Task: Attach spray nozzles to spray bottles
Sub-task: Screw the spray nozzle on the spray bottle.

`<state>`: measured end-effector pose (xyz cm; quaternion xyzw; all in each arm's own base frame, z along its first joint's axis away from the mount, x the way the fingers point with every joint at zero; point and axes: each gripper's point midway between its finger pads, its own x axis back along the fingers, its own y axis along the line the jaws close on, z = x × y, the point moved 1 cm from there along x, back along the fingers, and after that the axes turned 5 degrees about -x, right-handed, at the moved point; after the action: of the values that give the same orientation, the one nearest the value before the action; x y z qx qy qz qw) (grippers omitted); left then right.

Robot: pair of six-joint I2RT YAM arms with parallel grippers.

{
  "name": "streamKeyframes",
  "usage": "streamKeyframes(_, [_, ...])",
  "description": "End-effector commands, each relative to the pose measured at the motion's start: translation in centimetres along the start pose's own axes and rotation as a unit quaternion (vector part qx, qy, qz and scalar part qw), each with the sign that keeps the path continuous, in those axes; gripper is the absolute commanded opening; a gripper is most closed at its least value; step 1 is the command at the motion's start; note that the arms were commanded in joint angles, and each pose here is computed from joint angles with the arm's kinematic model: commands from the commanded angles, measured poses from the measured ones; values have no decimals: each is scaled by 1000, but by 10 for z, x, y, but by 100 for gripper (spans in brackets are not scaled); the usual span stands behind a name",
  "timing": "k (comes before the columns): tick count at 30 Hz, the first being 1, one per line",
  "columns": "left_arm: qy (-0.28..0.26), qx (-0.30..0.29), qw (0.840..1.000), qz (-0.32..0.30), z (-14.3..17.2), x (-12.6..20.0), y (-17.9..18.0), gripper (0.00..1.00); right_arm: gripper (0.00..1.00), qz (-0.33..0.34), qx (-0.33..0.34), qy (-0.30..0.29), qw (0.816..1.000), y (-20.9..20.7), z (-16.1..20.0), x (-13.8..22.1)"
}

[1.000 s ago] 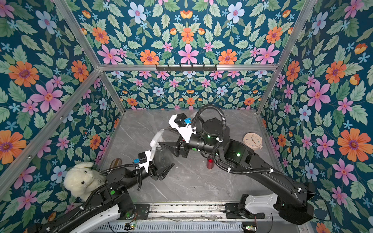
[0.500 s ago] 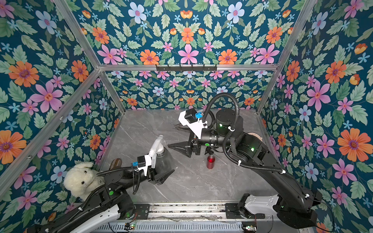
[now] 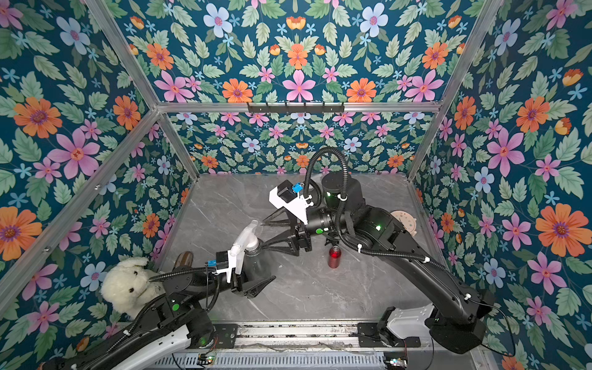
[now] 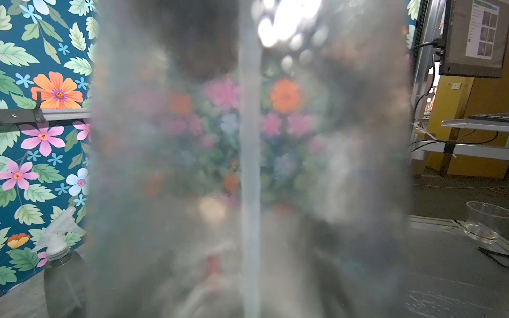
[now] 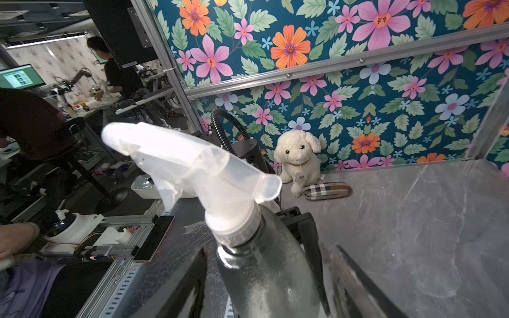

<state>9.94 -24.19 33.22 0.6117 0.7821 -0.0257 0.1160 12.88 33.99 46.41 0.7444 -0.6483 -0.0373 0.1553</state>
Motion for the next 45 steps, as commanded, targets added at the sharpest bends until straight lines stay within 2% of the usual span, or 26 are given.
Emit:
streamKeyframes(1, [-28, -8, 999, 12, -14, 0, -4, 0, 73, -44, 18, -18, 999, 12, -11, -2])
streamKeyframes(4, [-27, -7, 999, 17, -13, -1, -5, 0, 78, -56, 19, -18, 998, 13, -13, -4])
streamKeyframes(8, [-27, -5, 999, 27, -12, -1, -8, 0, 80, -72, 19, -11, 997, 13, -13, -8])
streamKeyframes(15, [-22, -1, 999, 26, -8, -4, -7, 0, 76, -94, 25, -10, 995, 17, -17, -11])
streamKeyframes(21, [-21, 0, 1000, 15, -7, -5, -3, 0, 64, -87, 22, -8, 996, 13, -12, -14])
streamKeyframes(30, [-23, -1, 1000, -17, -9, -6, 8, 0, 39, -49, 19, -7, 999, 4, -2, -19])
streamKeyframes(39, [-30, -8, 998, -59, -16, -6, 22, 0, 27, 3, 15, -8, 1000, -8, 8, -28])
streamKeyframes(45, [-31, -18, 993, -111, -19, -5, 40, 0, 22, 76, 18, 1, 997, -25, 18, -38])
